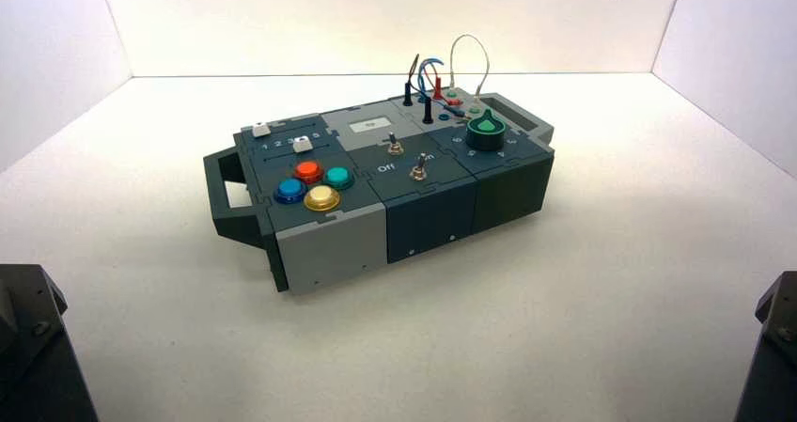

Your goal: Insert the blue wire.

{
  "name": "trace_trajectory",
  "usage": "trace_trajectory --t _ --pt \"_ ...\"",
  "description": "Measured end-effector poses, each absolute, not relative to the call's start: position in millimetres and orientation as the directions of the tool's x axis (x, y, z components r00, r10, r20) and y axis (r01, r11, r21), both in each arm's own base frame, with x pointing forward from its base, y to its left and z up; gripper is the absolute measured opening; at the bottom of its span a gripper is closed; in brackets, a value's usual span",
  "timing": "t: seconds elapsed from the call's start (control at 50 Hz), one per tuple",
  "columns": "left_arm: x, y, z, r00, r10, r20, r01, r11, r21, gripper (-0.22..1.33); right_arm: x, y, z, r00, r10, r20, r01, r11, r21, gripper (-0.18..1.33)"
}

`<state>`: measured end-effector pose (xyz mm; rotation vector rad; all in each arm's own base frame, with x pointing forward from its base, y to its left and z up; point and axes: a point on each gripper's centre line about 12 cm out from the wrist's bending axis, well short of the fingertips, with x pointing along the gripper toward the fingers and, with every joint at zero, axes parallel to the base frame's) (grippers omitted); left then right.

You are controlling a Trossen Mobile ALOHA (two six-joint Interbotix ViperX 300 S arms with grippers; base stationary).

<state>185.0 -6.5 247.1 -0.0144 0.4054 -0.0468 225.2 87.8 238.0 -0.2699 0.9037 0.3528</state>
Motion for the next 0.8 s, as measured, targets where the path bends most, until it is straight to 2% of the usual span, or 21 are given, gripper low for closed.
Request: trace_trajectory --t 0.28,0.34,0.48,0.8 --pt "184.8 -6.5 248.3 0.920 -0.048 -0.390 0.043 0.999 -0.023 -0.16 261.1 111.1 228.7 0.416 0.126 -0.900 -0.487 0.867 -0.104 0.24" --pt "184.8 -6.6 248.3 0.920 -0.049 -0.390 0.042 0.999 -0.025 -0.16 270.1 126.1 220.1 0.348 0.107 -0.931 -0.539 0.835 -0.106 0.27" --pt "184.8 -6.6 248.3 0.920 -0.049 -0.390 0.041 0.999 -0.028 -0.16 282.9 152.0 209.9 0.285 0.091 -0.954 -0.615 0.781 -0.109 0.37" --pt "184.6 -6.6 248.6 0.920 -0.049 -0.388 0.041 0.999 -0.028 -0.16 293.7 189.2 206.9 0.256 0.111 -0.960 -0.713 0.692 -0.110 0.60"
